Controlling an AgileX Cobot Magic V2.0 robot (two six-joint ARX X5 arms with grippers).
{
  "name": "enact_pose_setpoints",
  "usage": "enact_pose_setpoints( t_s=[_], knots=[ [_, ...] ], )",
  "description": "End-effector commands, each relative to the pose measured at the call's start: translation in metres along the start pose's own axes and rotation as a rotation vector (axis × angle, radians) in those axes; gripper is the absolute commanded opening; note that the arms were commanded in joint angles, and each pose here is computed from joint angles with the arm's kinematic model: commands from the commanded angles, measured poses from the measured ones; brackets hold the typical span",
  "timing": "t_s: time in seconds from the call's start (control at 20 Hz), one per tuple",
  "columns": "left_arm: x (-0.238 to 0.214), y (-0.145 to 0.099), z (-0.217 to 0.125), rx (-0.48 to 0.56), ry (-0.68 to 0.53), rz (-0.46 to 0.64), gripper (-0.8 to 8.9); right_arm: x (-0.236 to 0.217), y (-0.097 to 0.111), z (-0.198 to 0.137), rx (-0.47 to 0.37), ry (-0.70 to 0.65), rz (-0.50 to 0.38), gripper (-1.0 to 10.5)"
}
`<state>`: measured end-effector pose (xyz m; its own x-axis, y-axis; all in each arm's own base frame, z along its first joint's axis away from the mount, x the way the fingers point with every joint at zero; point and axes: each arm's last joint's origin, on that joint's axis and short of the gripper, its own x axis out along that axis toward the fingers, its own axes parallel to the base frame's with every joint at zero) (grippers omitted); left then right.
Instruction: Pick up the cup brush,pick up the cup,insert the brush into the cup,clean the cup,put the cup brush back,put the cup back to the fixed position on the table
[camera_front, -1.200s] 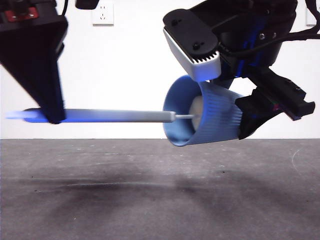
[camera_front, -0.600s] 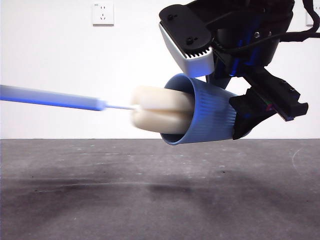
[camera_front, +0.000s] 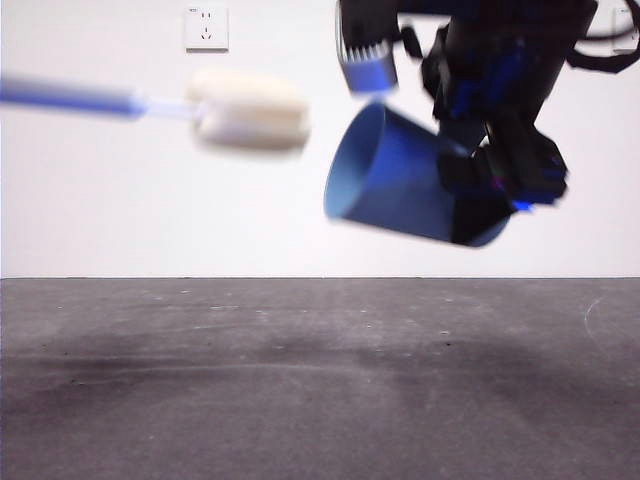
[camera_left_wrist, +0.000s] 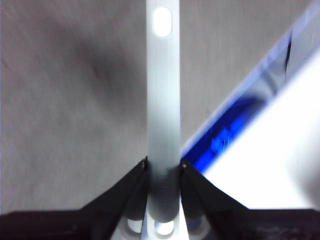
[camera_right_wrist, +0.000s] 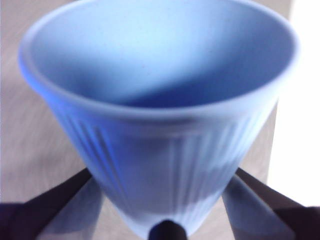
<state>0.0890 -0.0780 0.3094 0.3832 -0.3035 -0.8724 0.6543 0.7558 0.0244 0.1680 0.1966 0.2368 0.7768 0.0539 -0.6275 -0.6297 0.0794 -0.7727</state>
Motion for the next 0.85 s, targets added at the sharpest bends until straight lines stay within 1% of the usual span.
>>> enact_pose_setpoints(
  t_s=[0.05, 0.1, 0.15, 0.2, 0.3, 0.4, 0.5, 0.6, 0.75, 0.85],
  knots=[
    [0.002, 0.001, 0.012, -0.158, -0.107, 0.027, -0.09, -0.012, -0.011, -0.005, 0.336, -0.043, -0.039, -0.2],
    [0.004, 0.002, 0.019, -0.209, -0.157, 0.039, -0.09, -0.021, -0.017, -0.009, 0.458, -0.074, -0.057, -0.2],
    [0.006, 0.003, 0.024, -0.244, -0.191, 0.048, -0.09, -0.029, -0.022, -0.014, 0.560, -0.106, -0.069, -0.2],
    [0.009, 0.004, 0.030, -0.272, -0.226, 0.066, -0.09, -0.040, -0.027, -0.018, 0.670, -0.161, -0.065, -0.2],
    [0.018, 0.010, 0.038, -0.332, -0.258, 0.094, -0.09, -0.061, -0.036, -0.029, 0.839, -0.259, -0.071, -0.2],
    [0.032, 0.015, 0.044, -0.406, -0.298, 0.075, -0.09, -0.080, -0.044, -0.041, 0.943, -0.347, -0.093, -0.2],
    [0.047, 0.019, 0.051, -0.476, -0.345, 0.003, -0.09, -0.096, -0.049, -0.051, 1.015, -0.422, -0.117, -0.2],
    [0.062, 0.021, 0.057, -0.517, -0.353, -0.008, -0.09, -0.107, -0.052, -0.057, 1.051, -0.487, -0.101, -0.2],
    [0.086, 0.023, 0.066, -0.554, -0.301, 0.002, -0.09, -0.111, -0.052, -0.061, 1.067, -0.513, -0.098, -0.2],
    [0.105, 0.023, 0.073, -0.586, -0.264, -0.025, -0.09, -0.111, -0.052, -0.061, 1.067, -0.513, -0.098, -0.2]
  ],
)
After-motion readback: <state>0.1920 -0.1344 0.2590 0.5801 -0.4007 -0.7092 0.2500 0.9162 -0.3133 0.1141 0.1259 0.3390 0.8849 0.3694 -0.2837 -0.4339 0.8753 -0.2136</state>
